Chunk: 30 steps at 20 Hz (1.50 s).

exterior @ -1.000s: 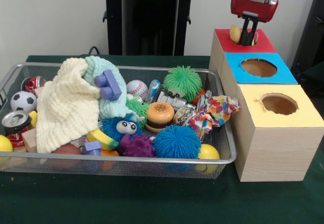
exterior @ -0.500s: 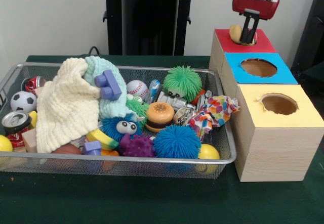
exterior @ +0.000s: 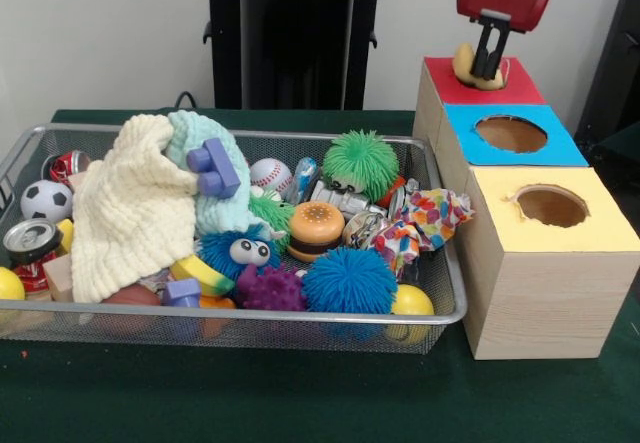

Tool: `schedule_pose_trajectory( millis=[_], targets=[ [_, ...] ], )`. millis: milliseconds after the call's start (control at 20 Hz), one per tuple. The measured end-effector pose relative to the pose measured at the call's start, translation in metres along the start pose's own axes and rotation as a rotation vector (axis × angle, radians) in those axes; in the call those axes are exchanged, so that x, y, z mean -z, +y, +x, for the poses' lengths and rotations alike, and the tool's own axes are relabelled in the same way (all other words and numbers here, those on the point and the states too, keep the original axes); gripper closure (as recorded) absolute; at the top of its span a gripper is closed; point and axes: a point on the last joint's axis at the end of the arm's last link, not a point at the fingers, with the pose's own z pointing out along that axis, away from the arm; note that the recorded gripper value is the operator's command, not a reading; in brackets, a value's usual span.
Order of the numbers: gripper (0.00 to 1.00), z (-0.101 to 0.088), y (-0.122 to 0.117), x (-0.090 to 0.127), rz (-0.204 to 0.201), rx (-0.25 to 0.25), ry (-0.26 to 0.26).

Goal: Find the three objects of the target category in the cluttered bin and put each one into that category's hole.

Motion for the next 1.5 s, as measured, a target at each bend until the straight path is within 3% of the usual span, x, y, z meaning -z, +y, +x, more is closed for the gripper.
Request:
schedule_pose_trajectory(
  millis=[500,750,900,1050,1250,1500],
  targets=[
    [1.0,-0.027,-0.026,0.01,0.024,-0.027,0.027],
    [1.0,-0.036,-0.032,0.019,0.049,0.027,-0.011],
    [1.0,-0.046,-0.032,0.031,0.064,0.079,-0.063],
    [1.0,-0.055,-0.034,0.038,0.062,0.096,-0.091],
    [1.0,-0.081,-0.051,0.039,0.056,0.067,-0.106],
    [1.0,-0.13,-0.101,0.017,0.051,-0.052,-0.075]
  ],
)
